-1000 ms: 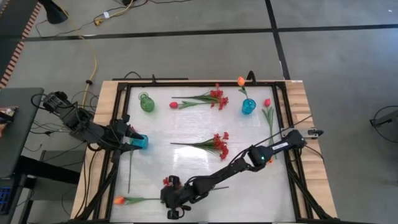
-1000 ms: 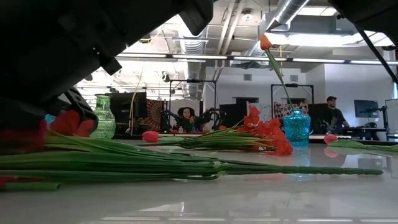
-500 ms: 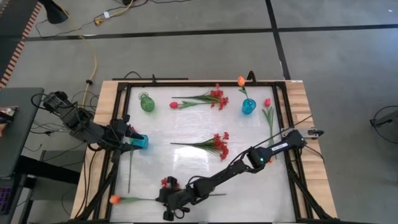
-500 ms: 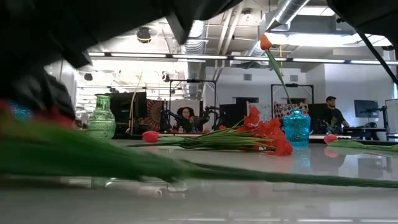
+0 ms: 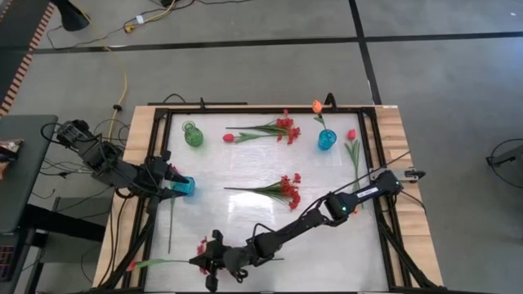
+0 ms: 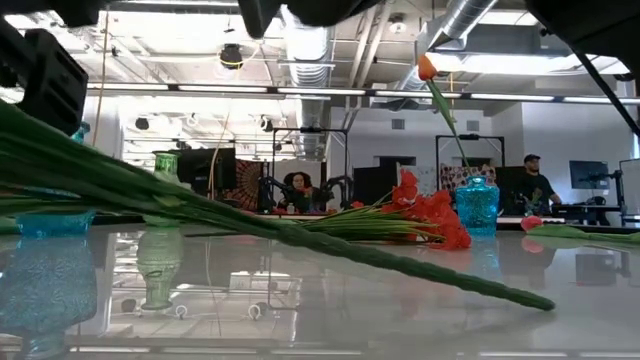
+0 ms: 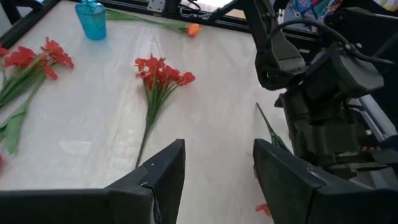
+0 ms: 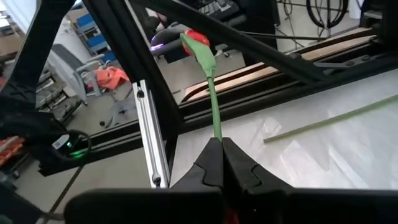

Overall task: Sort flowers into vase by color
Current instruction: Put the left orange tulip into the right blue vase

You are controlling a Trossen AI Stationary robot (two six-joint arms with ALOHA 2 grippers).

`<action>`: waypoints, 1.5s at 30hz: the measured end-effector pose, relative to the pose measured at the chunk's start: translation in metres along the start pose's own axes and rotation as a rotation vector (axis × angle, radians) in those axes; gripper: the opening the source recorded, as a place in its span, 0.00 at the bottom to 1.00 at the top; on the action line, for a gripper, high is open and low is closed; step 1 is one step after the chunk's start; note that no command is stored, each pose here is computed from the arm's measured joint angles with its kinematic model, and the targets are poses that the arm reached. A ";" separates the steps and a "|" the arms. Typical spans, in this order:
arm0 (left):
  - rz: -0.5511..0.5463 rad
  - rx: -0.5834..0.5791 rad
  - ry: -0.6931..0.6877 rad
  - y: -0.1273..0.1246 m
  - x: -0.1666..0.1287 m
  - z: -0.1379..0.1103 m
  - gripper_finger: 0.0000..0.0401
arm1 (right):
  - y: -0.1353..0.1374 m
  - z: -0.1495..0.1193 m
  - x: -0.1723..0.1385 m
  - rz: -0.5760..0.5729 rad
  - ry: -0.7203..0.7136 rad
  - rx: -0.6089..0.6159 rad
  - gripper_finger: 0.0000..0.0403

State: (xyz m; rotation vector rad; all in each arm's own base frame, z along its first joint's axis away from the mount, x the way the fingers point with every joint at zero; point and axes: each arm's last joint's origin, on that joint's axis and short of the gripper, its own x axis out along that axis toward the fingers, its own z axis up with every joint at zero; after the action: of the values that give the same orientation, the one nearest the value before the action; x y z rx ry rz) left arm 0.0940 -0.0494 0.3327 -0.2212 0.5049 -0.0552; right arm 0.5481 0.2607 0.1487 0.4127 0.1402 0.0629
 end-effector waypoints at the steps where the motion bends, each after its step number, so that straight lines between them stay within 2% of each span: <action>1: -0.006 -0.001 0.003 0.000 0.000 0.000 0.44 | 0.002 0.000 -0.001 -0.012 0.003 -0.003 0.04; 4: -0.019 -0.001 0.010 -0.001 0.000 0.000 0.44 | 0.010 0.000 -0.008 -0.091 0.035 -0.028 0.04; 8: -0.028 -0.008 0.014 -0.001 0.000 0.000 0.44 | 0.018 0.001 -0.024 -0.248 0.172 -0.075 0.04; 12: -0.027 -0.007 0.013 -0.001 0.000 0.000 0.44 | 0.024 0.003 -0.034 -0.285 0.241 -0.120 0.04; 17: -0.033 -0.012 0.013 -0.001 0.000 0.000 0.44 | 0.027 0.009 -0.034 -0.298 0.176 -0.079 0.04; 20: -0.066 -0.022 0.030 -0.002 0.000 -0.001 0.44 | 0.027 0.011 -0.035 -0.377 0.094 -0.021 0.04; 25: -0.135 -0.048 -0.004 0.000 -0.009 0.001 0.44 | 0.027 0.012 -0.038 -0.519 -0.027 -0.010 0.04; 30: -0.152 -0.117 -0.204 0.012 -0.035 0.008 0.44 | 0.028 0.015 -0.038 -0.528 -0.074 0.032 0.04; 33: -0.168 -0.198 -0.306 0.020 -0.047 0.005 0.44 | 0.028 0.015 -0.038 -0.539 -0.087 0.031 0.04; 39: -0.230 -0.332 -0.344 0.033 -0.044 -0.021 0.44 | 0.028 0.015 -0.038 -0.531 -0.077 0.029 0.05; 45: -0.251 -0.370 -0.367 0.033 -0.034 -0.031 0.44 | 0.022 0.016 -0.034 -0.517 -0.068 0.065 0.18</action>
State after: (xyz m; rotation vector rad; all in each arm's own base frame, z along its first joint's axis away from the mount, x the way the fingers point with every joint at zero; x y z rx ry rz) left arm 0.0492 -0.0194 0.3150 -0.6441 0.1149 -0.1630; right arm 0.5156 0.2720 0.1761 0.4321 0.1787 -0.4647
